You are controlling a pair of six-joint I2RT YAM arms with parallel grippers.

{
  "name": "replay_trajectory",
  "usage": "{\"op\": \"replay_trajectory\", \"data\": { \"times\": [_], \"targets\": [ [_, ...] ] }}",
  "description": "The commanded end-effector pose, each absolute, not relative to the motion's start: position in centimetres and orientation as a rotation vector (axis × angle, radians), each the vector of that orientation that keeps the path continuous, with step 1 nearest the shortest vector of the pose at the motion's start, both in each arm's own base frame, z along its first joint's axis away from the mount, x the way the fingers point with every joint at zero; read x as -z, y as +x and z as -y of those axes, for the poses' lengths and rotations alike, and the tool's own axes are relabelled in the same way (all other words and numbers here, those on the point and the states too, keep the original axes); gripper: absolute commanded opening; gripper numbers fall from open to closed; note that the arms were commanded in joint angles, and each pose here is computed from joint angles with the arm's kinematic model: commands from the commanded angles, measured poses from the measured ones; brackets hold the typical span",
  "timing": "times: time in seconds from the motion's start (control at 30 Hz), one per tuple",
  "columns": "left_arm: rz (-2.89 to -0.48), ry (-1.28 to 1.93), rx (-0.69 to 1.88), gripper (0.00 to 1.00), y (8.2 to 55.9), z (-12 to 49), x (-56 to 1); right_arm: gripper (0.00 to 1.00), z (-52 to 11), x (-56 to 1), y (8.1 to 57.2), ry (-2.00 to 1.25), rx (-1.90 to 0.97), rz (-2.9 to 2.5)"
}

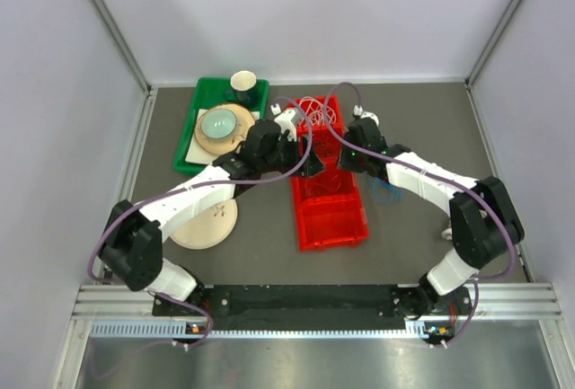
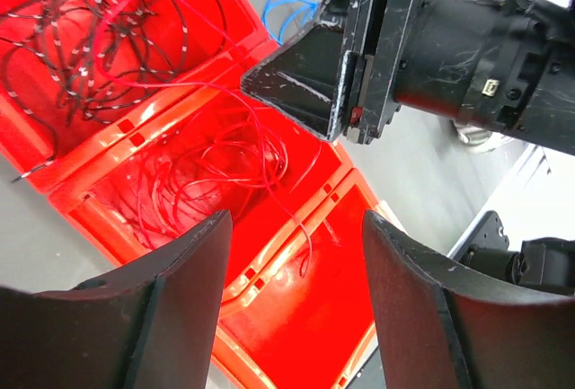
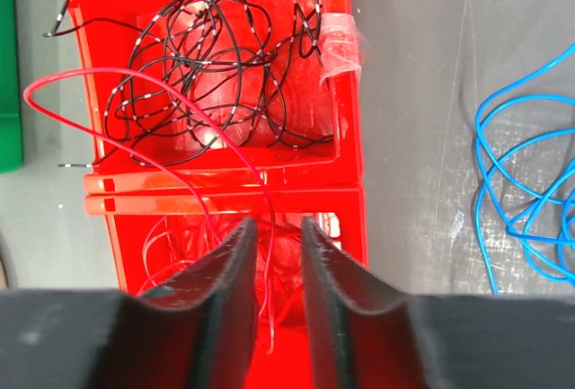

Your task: Untangle the cables

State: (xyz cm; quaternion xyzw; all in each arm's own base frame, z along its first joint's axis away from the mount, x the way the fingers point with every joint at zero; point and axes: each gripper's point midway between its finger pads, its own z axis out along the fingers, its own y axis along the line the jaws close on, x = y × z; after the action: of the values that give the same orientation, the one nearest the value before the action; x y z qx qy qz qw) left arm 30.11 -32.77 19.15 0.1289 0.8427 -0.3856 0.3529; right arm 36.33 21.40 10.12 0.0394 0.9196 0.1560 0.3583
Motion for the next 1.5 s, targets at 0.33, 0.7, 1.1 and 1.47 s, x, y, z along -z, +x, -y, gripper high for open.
{"op": "replay_trajectory", "data": {
  "times": [0.33, 0.7, 1.1, 1.47],
  "targets": [
    [-2.05, 0.226, 0.934, 0.66, 31.4, 30.3, -21.9, 0.0, -22.7, -15.5, 34.9, 0.043, -0.539, -2.24],
    [-2.098, 0.183, 0.934, 0.66, 32.0, 30.2, -20.4, 0.47, -22.7, -14.5, 33.1, -0.019, -0.555, -2.293],
    [-2.09, 0.166, 0.926, 0.65, 32.1, 28.5, -20.9, 0.4, -22.5, -14.7, 38.0, -0.099, -0.336, -2.271],
    [-2.099, 0.165, 0.937, 0.65, 32.2, 28.1, -20.5, 0.3, -23.6, -12.4, 40.5, -0.128, -0.283, -2.317]
  ]
}}
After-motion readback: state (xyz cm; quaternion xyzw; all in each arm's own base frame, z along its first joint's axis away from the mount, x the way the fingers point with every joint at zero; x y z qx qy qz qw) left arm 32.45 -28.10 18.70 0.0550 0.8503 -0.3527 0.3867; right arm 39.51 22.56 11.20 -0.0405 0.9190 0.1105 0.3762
